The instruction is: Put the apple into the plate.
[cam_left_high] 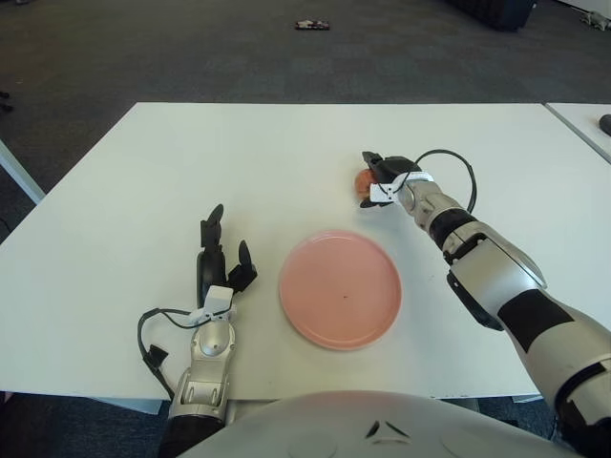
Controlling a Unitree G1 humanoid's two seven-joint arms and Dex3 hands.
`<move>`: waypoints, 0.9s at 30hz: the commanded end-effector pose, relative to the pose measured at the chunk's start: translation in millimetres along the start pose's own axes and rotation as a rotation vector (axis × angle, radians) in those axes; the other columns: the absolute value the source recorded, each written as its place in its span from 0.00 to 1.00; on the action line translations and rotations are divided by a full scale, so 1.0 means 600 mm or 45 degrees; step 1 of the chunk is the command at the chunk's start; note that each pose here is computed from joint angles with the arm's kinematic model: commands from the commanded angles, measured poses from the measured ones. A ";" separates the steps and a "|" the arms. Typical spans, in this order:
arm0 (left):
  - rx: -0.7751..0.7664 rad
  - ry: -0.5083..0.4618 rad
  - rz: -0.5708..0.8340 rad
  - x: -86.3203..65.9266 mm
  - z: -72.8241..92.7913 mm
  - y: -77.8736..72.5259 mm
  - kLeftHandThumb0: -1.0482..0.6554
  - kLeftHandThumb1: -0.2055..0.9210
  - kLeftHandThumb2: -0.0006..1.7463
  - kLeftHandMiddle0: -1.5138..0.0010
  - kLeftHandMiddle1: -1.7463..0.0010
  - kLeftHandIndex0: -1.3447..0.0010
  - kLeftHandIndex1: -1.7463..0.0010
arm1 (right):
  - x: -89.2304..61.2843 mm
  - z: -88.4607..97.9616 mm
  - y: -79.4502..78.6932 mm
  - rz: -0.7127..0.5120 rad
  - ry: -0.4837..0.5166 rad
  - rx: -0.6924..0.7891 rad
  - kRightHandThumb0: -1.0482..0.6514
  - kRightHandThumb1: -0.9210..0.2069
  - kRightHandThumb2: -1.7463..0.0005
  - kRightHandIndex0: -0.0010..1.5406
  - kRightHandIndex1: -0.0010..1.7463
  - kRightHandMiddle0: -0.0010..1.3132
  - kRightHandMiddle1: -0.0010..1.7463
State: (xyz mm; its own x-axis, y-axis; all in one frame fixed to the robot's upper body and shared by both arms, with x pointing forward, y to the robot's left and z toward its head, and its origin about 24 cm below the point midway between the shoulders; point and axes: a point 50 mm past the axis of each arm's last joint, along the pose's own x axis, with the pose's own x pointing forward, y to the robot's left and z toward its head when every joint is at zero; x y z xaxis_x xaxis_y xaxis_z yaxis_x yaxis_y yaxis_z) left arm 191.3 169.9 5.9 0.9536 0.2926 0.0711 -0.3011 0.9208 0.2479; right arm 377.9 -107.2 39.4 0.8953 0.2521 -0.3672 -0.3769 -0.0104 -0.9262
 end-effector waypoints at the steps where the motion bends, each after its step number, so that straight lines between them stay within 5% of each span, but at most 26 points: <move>1: 0.004 0.000 -0.009 0.001 0.003 0.001 0.13 1.00 0.52 0.85 0.95 1.00 0.66 | -0.016 -0.017 0.079 0.230 0.047 -0.042 0.00 0.00 0.92 0.00 0.00 0.00 0.00; 24: 0.020 0.019 -0.005 -0.001 0.004 0.003 0.12 1.00 0.54 0.85 0.94 1.00 0.65 | -0.020 -0.018 0.094 0.254 0.043 -0.056 0.01 0.00 0.92 0.02 0.01 0.02 0.01; 27: 0.016 0.015 -0.002 -0.001 0.005 0.002 0.12 1.00 0.53 0.85 0.94 1.00 0.64 | -0.020 -0.019 0.091 0.223 0.037 -0.047 0.02 0.00 0.93 0.06 0.03 0.01 0.14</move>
State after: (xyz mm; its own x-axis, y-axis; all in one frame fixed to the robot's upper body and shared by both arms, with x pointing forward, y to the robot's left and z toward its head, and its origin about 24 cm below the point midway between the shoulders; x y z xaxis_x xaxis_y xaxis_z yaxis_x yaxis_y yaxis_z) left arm 189.2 171.0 7.1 0.9528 0.2994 0.0504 -0.3019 0.9167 0.2617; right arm 375.8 -110.1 35.5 0.8928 0.2498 -0.3748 -0.3786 -0.0344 -0.9249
